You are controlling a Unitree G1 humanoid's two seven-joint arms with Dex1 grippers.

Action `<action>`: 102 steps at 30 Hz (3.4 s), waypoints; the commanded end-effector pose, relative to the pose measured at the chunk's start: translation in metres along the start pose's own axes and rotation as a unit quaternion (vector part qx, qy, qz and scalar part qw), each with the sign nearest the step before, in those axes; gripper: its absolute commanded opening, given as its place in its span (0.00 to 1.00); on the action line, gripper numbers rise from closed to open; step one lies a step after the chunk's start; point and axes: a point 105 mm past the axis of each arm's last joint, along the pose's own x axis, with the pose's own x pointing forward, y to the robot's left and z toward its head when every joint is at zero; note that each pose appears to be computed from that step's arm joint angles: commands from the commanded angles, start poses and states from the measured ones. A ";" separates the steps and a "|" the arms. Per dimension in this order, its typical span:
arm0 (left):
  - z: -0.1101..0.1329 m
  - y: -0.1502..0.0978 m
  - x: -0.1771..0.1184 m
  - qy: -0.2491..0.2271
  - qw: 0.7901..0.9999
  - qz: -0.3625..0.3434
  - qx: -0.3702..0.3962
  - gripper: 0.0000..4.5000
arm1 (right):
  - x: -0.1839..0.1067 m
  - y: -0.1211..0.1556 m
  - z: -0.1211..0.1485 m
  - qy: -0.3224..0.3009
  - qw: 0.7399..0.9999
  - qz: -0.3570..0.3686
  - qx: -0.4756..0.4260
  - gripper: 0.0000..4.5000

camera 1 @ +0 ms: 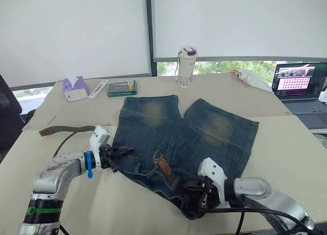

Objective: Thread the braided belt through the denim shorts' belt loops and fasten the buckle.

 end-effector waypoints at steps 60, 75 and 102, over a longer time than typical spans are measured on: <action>0.093 0.105 -0.050 -0.141 0.862 0.362 0.325 0.01 | -0.038 -0.019 0.113 -0.171 0.978 -0.062 -0.100 1.00; 0.059 -0.020 0.011 -0.085 0.697 -0.043 0.711 0.01 | 0.005 -0.019 0.149 -0.242 0.964 -0.025 0.106 1.00; 0.068 -0.032 0.039 -0.143 0.698 -0.081 0.697 0.00 | 0.024 -0.054 0.132 -0.094 0.953 -0.159 -0.240 0.52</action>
